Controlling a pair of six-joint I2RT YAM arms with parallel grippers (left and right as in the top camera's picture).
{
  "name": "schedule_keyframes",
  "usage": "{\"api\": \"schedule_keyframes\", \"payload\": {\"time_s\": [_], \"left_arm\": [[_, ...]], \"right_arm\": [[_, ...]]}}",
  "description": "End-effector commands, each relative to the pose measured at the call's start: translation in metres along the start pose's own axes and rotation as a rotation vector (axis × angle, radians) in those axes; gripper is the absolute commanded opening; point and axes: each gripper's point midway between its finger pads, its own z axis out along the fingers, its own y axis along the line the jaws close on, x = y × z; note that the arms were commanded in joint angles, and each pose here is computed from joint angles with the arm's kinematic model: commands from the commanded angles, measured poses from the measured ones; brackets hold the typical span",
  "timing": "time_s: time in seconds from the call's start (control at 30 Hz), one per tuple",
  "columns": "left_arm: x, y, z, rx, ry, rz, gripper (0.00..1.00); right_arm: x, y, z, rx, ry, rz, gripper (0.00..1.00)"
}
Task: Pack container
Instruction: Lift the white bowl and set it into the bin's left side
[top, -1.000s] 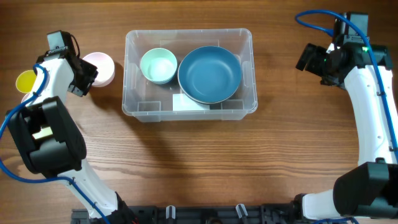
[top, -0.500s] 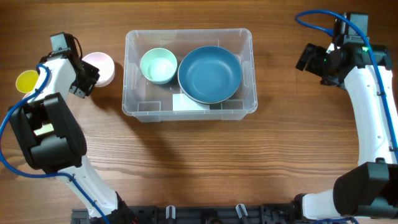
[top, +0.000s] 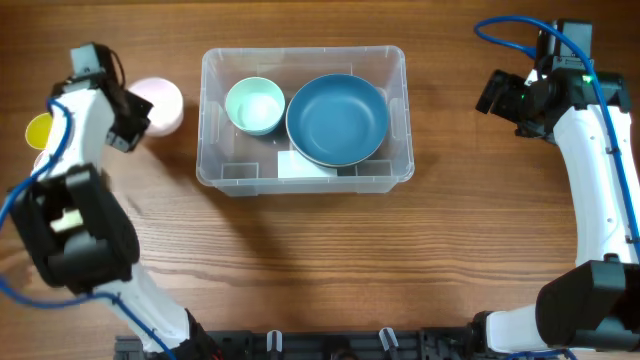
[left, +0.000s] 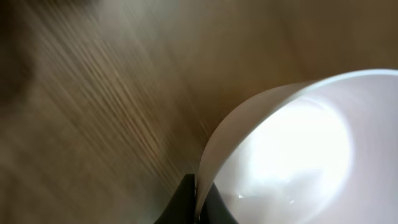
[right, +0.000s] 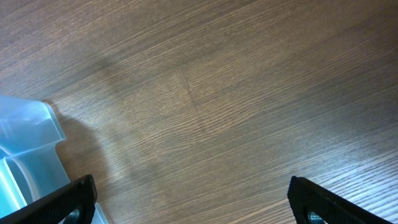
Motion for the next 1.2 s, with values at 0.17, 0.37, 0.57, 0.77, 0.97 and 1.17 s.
{"api": "schedule_keyframes", "payload": {"time_s": [0.17, 0.37, 0.57, 0.77, 0.97, 1.17], "left_arm": [[-0.009, -0.056, -0.234, 0.438, -0.360, 0.116, 0.04], [0.071, -0.093, -0.291, 0.609, -0.347, 0.327, 0.04], [0.135, -0.129, -0.242, 0.515, -0.257, 0.510, 0.04], [0.161, -0.142, -0.154, 0.328, -0.157, 0.579, 0.04], [0.160, -0.128, -0.115, 0.197, -0.126, 0.589, 0.04], [0.163, -0.117, -0.090, 0.121, -0.074, 0.489, 0.04]], "right_arm": [[-0.004, -0.001, -0.008, 0.003, -0.027, 0.005, 1.00], [-0.004, -0.001, -0.008, 0.003, -0.027, 0.006, 1.00], [-0.004, -0.001, -0.008, 0.003, -0.027, 0.006, 1.00], [-0.004, -0.001, -0.008, 0.003, -0.027, 0.006, 0.99], [-0.004, -0.001, -0.008, 0.003, -0.027, 0.006, 0.99], [-0.004, -0.001, -0.008, 0.003, -0.027, 0.006, 1.00]]}}
